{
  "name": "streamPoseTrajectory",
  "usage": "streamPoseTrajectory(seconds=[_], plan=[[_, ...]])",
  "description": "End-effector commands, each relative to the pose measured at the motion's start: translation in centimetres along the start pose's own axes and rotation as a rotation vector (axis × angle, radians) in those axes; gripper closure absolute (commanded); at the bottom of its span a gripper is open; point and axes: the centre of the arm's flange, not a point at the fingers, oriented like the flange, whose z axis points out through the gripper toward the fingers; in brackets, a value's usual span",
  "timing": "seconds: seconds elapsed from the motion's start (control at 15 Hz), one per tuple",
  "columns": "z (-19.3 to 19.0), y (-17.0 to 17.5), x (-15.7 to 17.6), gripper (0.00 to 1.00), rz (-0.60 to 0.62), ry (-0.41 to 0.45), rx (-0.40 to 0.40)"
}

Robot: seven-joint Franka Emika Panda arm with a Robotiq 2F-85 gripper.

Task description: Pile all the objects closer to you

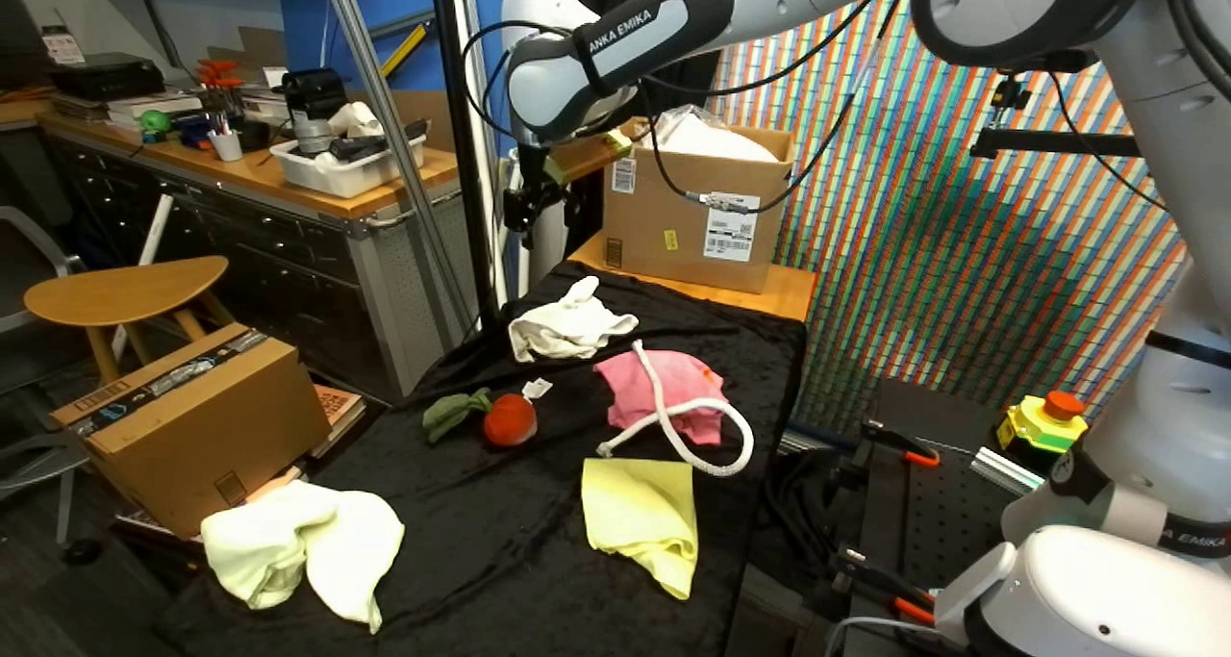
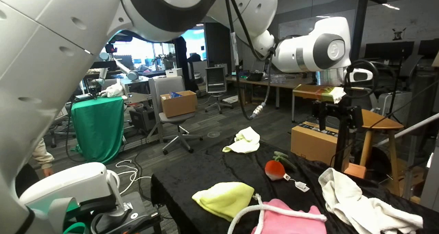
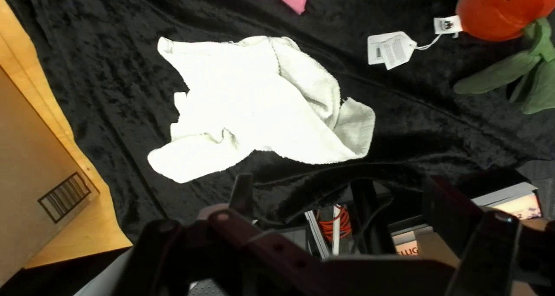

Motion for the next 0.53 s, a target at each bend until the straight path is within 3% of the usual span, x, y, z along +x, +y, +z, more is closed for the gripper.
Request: streamPoseTrajectory(seconds=[0.0, 0.47], plan=[[2.6, 2.6, 4.5, 0.0, 0.013, -0.031, 0.036], [8.8, 3.7, 6.0, 0.0, -0.048, -0.024, 0.121]])
